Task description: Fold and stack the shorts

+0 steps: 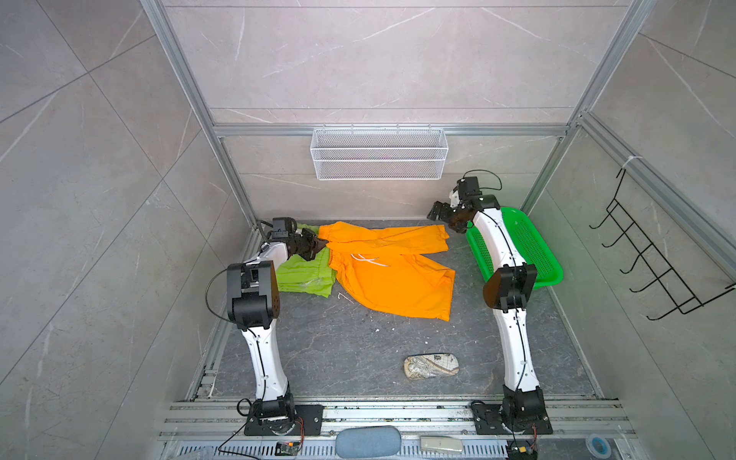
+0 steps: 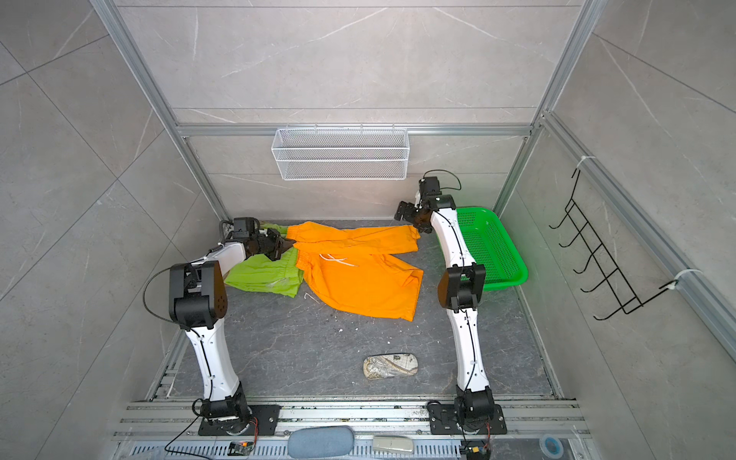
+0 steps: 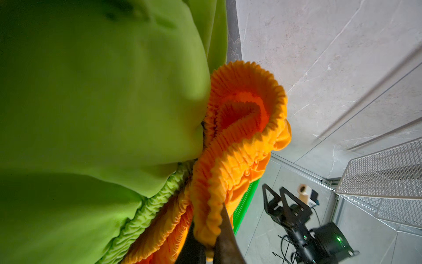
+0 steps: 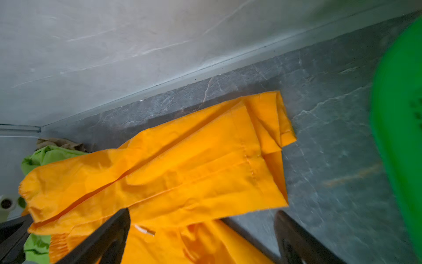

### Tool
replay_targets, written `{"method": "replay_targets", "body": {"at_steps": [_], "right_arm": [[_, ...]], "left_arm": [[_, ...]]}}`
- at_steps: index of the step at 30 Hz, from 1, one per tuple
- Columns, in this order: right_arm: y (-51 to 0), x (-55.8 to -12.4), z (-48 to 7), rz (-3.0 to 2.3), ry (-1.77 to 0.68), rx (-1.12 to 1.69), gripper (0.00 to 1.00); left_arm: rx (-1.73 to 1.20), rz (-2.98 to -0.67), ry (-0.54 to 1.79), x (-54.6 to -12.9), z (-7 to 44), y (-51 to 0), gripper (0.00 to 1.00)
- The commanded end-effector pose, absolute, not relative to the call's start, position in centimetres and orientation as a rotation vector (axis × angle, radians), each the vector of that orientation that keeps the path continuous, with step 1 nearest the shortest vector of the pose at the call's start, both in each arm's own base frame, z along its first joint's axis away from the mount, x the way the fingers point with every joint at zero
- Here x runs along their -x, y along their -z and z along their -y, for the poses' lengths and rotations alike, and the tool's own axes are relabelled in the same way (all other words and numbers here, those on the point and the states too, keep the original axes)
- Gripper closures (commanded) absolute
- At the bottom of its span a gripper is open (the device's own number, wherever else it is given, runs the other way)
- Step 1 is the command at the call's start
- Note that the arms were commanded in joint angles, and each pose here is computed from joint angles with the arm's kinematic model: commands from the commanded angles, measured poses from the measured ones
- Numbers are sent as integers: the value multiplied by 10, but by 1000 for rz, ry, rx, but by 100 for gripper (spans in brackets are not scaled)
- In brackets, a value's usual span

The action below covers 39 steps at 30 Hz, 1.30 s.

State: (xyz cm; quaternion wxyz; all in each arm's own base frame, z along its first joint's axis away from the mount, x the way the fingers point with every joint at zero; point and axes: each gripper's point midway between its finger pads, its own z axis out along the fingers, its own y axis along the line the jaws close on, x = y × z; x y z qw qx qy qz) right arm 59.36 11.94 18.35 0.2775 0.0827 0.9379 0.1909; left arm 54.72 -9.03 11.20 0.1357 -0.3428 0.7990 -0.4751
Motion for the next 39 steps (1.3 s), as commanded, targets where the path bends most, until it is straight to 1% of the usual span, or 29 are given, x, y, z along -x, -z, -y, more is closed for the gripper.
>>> {"method": "replay_targets", "body": {"at_steps": [1,2,3,4,9,14,19,23,27,29,31,33,36,39], "right_arm": [[-172,-547,-116,-2636,-430,-171,1],[-179,-543,-117,-2596,-444,-165,1],[-171,-529,-115,-2612,-444,-172,1],[-174,-519,-113,-2606,-444,-177,1],[-148,-465,-122,-2645,-542,-205,15],[-102,-429,-138,-2724,-602,-237,25],[-76,-427,-145,-2735,-629,-278,36],[-64,-438,-149,-2738,-636,-291,52],[-59,-451,-147,-2737,-597,-297,66],[-57,-456,-146,-2744,-573,-291,71],[-57,-459,-144,-2742,-562,-293,74],[-59,-461,-144,-2739,-577,-298,75],[-67,-457,-140,-2727,-560,-289,69],[-71,-449,-129,-2730,-518,-290,65]], "left_arm": [[907,-2292,1387,-548,95,-130,100],[906,-2292,1385,-548,94,-130,100],[904,-2293,1383,-547,94,-131,100],[905,-2294,1383,-547,95,-130,100],[898,-2302,1380,-544,98,-130,100],[895,-2307,1377,-542,101,-129,100],[880,-2313,1378,-542,107,-132,100],[873,-2318,1377,-541,110,-133,100],[875,-2321,1374,-541,110,-133,100],[872,-2323,1375,-541,110,-133,100],[871,-2327,1375,-541,111,-132,100],[869,-2330,1373,-540,110,-132,100],[867,-2335,1370,-541,110,-131,100],[866,-2336,1369,-541,110,-130,100]]}}
